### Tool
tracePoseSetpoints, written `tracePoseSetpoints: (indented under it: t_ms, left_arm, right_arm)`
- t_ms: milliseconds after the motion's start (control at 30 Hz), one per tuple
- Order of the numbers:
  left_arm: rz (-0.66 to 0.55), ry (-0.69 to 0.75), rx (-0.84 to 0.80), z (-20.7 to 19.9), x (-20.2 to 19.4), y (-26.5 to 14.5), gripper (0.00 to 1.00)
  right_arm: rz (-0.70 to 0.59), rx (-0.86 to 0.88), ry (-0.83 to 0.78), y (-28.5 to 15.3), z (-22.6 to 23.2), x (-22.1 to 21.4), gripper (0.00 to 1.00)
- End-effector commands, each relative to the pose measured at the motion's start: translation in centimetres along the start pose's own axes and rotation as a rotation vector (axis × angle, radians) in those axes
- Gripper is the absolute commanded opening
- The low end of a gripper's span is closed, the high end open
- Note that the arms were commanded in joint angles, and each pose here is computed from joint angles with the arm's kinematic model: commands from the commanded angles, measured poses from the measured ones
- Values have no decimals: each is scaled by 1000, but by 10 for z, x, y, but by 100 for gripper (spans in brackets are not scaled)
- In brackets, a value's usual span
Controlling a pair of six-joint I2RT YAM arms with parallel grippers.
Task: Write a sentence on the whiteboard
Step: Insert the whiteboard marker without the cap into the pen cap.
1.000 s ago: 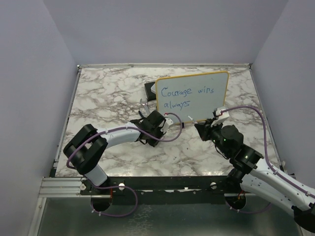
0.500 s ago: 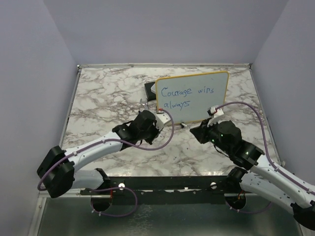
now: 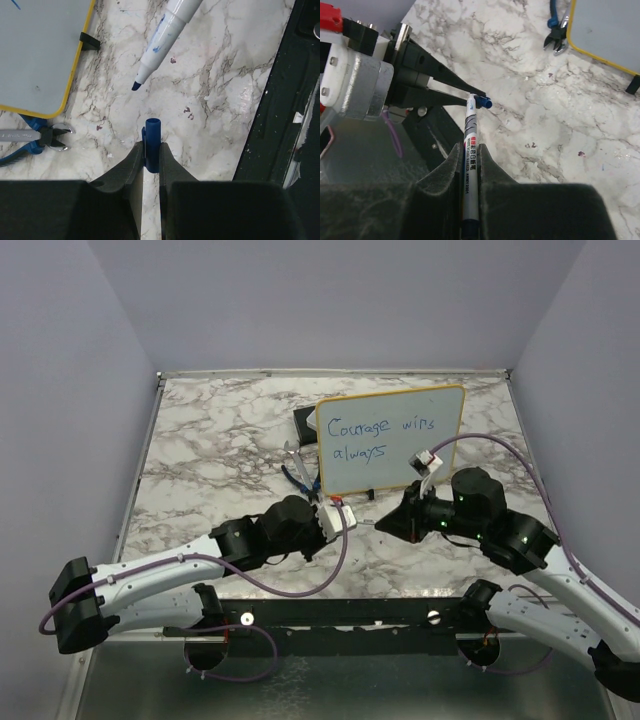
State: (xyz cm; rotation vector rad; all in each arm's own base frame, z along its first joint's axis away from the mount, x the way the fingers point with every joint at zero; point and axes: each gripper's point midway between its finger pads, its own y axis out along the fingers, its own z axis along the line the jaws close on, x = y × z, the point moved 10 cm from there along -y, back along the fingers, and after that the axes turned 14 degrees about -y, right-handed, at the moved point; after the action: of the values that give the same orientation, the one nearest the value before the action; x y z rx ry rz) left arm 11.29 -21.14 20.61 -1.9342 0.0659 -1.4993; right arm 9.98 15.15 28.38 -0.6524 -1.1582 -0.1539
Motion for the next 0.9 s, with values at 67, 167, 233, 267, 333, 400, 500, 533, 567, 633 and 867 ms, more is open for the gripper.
tracePoseSetpoints:
  t_ms: [67,167,233,267,333,400,500,533,567,633,867]
  left_arm:
    - [-33,57,-27,-11,-2,-11,0]
    - [-55,67,-60,-16,-2,-18,0]
    - [-69,71,-76,-18,-2,-21,0]
    - [-72,74,-84,-20,-2,-23,0]
    - [-75,75,-105,-22,-3,-24,0]
    - [-68,73,-128,-25,-3,-23,0]
    - [-55,76,-161,-31,-4,-21,0]
    - [-54,80,-167,-32,-5,-21,0]
    - [-54,82,-168,-33,-5,-21,0]
    - [-56,84,-168,-34,-4,-22,0]
    - [-60,86,-225,-40,-4,-22,0]
  right_arm:
    - [196,106,43,-24,13,-6,1]
    - [232,136,57,-29,17,-5,1]
    - [245,166,66,-29,19,-6,1]
    - [247,182,68,-28,20,-5,1]
    - [247,192,70,-27,20,-5,1]
    - [247,198,67,-28,21,-5,1]
    - [242,195,61,-29,21,-5,1]
    - [245,192,60,-29,20,-6,1]
    - [251,186,60,-28,19,-7,1]
    - [267,175,60,-26,18,-10,1]
    - [260,186,50,-22,17,-8,1]
